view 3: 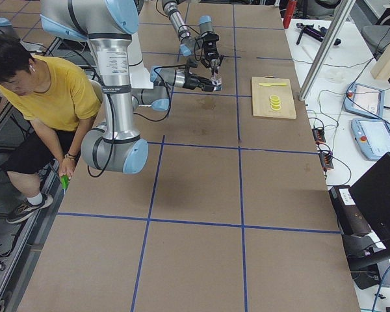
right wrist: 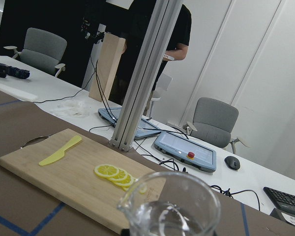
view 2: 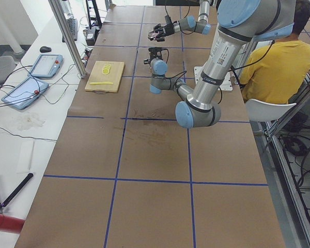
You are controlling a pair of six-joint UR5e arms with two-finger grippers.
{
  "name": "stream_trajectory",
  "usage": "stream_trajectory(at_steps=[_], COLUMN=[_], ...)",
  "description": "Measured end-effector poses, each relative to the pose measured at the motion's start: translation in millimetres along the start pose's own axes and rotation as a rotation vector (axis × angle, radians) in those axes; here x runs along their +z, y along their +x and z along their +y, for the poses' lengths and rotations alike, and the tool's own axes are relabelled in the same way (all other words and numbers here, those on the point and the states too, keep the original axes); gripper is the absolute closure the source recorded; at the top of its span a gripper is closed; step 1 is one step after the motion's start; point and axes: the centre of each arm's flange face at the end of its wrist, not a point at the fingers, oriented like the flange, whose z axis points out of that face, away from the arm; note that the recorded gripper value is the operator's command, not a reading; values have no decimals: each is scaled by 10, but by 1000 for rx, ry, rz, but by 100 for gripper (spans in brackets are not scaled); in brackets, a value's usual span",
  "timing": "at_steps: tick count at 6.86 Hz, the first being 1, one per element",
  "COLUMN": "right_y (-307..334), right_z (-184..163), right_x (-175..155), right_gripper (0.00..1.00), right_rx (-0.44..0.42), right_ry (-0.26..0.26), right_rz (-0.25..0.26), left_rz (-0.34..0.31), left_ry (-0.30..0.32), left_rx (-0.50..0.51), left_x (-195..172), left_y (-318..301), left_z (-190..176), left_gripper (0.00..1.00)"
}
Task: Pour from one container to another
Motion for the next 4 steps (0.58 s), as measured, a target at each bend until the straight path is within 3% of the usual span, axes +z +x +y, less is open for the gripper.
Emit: stream_trajectory(at_steps=[4], right_y=[-536], right_z=[-430], right_x=[80], right_gripper=[100], right_rx=[-161], right_ry=[-66], right_rz=[48], left_rz=[-2], left_ry=[0], left_rx=[0], left_x=[1], left_y=[0], left_z=[1], left_gripper=[100])
